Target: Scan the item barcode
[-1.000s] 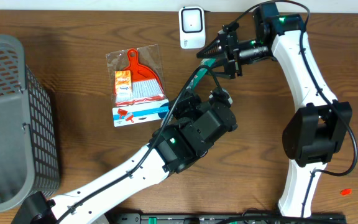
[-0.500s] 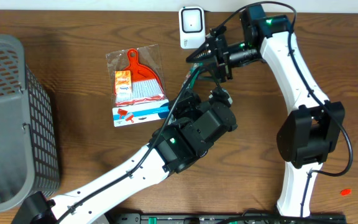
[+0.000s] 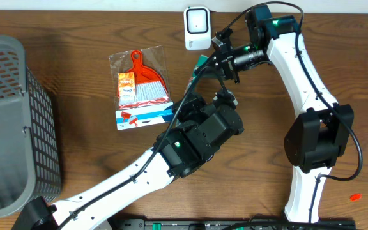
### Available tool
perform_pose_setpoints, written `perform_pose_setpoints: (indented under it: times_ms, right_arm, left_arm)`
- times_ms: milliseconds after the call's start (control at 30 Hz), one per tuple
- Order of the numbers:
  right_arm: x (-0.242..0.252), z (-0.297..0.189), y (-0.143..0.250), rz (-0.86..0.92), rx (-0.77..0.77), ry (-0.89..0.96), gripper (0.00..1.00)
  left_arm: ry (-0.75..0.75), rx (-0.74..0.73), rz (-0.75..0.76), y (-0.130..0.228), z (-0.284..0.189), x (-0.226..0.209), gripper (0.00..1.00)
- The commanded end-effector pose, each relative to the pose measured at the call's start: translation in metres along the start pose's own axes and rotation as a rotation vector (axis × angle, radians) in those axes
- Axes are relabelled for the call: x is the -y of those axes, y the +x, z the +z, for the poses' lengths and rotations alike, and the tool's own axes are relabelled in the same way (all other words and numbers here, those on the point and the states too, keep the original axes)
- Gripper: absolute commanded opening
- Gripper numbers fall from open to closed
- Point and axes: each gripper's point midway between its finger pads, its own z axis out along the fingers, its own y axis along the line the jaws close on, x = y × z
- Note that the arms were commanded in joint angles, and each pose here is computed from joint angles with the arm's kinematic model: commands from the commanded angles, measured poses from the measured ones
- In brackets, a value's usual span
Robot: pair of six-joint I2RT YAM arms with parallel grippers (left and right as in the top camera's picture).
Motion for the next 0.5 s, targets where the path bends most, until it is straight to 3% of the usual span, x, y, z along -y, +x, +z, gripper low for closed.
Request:
perform_pose_setpoints:
  times_ms: [0,333,467]
  right_arm:
    - [-0.004,-0.001,0.001,-0.085,0.007,0.014,0.01]
    - [0.01,-0.019,-0.034,-0.213,0.136,0.109,0.02]
    - [0.009,-0.029,-0.043,-0.205,0.171,0.099,0.02]
  left_arm:
    - [-0.025,0.001,-0.033,-0.003,-0.003,-0.009,0.07]
    - [-0.002,-0.061,-0.085,0.014,-0.003,-0.002,0.11]
    - [0.011,-0.107,-0.158,0.027,-0.004,0.004,0.26]
